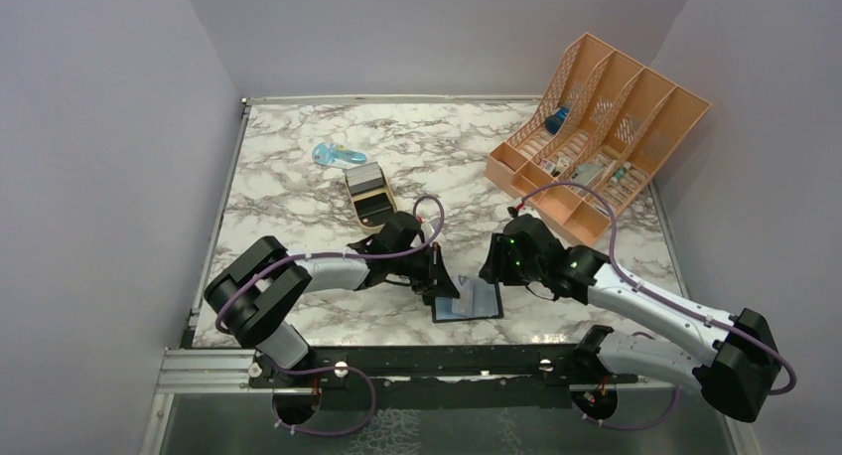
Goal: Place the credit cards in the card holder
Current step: Turn over the card slot in the card holder, then insert the credit card into the card holder.
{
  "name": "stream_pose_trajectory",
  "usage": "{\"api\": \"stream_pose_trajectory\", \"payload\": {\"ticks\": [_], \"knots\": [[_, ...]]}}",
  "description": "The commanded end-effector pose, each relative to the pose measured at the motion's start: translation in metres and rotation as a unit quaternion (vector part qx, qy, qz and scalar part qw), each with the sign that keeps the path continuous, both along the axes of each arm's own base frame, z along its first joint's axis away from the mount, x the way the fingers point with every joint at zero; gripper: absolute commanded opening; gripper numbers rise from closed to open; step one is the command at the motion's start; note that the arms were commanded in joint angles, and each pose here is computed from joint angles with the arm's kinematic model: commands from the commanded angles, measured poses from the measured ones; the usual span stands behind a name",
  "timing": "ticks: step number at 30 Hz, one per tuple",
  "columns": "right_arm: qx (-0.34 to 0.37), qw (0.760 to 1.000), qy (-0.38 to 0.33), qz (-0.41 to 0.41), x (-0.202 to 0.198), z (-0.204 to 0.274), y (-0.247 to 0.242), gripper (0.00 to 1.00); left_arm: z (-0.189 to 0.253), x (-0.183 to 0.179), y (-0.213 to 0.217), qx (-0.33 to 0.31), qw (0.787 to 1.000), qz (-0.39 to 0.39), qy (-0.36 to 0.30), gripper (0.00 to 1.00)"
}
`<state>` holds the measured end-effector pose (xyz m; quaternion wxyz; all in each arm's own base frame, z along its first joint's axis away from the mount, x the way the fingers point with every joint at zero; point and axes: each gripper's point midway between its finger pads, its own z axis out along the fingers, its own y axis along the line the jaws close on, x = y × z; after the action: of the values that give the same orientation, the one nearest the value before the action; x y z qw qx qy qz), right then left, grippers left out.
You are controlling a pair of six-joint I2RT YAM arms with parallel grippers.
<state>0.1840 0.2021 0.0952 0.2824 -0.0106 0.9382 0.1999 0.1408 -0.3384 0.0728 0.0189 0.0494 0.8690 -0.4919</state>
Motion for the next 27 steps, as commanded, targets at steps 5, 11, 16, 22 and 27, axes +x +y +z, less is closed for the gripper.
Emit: {"api": "stream_pose_trajectory", "payload": {"ticks": [5,11,16,22,27], "knots": [[-0.033,0.999,0.018,-0.002,-0.005,-0.029,-0.010,0.36,-0.011,0.009,-0.001,0.017,0.999,0.005,-0.027,0.00],[-0.039,0.998,0.040,0.008,-0.011,-0.050,-0.008,0.34,-0.018,0.005,0.004,0.028,0.999,0.004,-0.024,0.00],[-0.064,0.996,0.053,0.011,-0.013,-0.066,-0.013,0.35,-0.019,0.003,0.004,0.024,0.999,-0.003,-0.024,0.00],[-0.076,0.995,0.059,0.006,-0.013,-0.074,-0.016,0.31,-0.019,0.003,0.007,0.025,1.000,0.008,-0.017,0.00],[-0.095,0.994,0.059,-0.008,-0.010,-0.076,-0.022,0.27,-0.018,0.002,0.009,0.026,0.999,0.018,0.000,0.00]]}}
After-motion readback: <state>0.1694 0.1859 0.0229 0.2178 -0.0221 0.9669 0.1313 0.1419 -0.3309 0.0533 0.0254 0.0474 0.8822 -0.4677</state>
